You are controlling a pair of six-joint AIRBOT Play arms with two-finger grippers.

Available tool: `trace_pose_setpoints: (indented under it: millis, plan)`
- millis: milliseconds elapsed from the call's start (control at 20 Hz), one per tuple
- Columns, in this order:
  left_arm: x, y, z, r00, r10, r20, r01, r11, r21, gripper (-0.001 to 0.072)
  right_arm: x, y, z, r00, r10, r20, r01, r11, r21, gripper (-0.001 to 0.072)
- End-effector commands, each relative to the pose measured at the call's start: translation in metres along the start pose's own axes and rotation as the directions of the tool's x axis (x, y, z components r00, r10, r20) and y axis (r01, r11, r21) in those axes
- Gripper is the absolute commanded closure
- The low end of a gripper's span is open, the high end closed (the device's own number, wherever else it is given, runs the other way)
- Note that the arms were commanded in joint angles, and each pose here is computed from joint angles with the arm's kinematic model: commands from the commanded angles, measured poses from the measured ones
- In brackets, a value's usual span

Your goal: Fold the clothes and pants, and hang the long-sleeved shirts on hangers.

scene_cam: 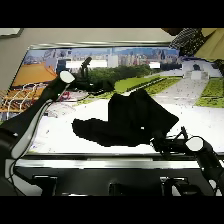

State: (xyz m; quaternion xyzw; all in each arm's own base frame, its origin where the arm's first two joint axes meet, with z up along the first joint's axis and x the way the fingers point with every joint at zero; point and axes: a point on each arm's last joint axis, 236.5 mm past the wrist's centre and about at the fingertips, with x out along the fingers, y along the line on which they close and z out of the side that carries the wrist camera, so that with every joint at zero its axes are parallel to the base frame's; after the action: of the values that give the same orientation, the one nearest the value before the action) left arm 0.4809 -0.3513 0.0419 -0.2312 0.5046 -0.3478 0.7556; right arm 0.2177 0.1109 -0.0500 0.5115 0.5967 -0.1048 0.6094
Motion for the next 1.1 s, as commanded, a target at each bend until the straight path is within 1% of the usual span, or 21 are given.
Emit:
trace_pose_setpoints:
  millis: [0,50,200,300,500,800,850,900,1050]
  plan:
    - [0.048,-0.009,-0.003,0.996,-0.04,-0.076,0.034,0.997,-0.072,0.0045,-0.005,-0.012,-0.001,0.999,-0.046,0.009,0.047,0.998,-0.041,0.0666]
    - [0.062,-0.012,-0.006,0.994,-0.057,-0.09,0.049,0.995,-0.088,0.0045,-0.005,-0.014,-0.001,0.998,-0.055,0.012,0.056,0.997,-0.046,0.0666]
    - [0.091,-0.034,-0.014,0.982,-0.172,-0.081,0.155,0.97,-0.186,0.0044,-0.005,-0.015,0.001,0.998,-0.06,0.021,0.061,0.997,-0.051,0.0666]
    - [0.102,-0.047,-0.025,0.972,-0.216,-0.093,0.192,0.957,-0.216,0.0045,-0.005,-0.016,0.002,0.998,-0.063,0.023,0.064,0.997,-0.053,0.0666]
    - [0.12,-0.06,-0.045,0.967,-0.223,-0.126,0.194,0.959,-0.209,0.0045,-0.005,-0.019,0.004,0.997,-0.075,0.033,0.077,0.995,-0.062,0.0666]
    - [0.137,-0.056,-0.035,0.978,-0.204,-0.048,0.189,0.958,-0.217,0.0047,-0.005,-0.018,0.004,0.997,-0.075,0.033,0.077,0.995,-0.069,0.0666]
    - [0.138,-0.055,-0.031,0.98,-0.199,-0.027,0.189,0.958,-0.217,0.006,-0.005,-0.018,0.004,0.997,-0.075,0.033,0.077,0.995,-0.069,0.0666]
    - [0.139,-0.053,-0.026,0.981,-0.194,-0.002,0.189,0.958,-0.218,0.0109,-0.005,-0.018,0.004,0.997,-0.075,0.032,0.077,0.995,-0.069,0.0666]
    - [0.141,-0.05,-0.015,0.982,-0.183,0.045,0.189,0.957,-0.221,0.0117,-0.005,-0.018,0.004,0.997,-0.074,0.033,0.076,0.995,-0.069,0.0666]
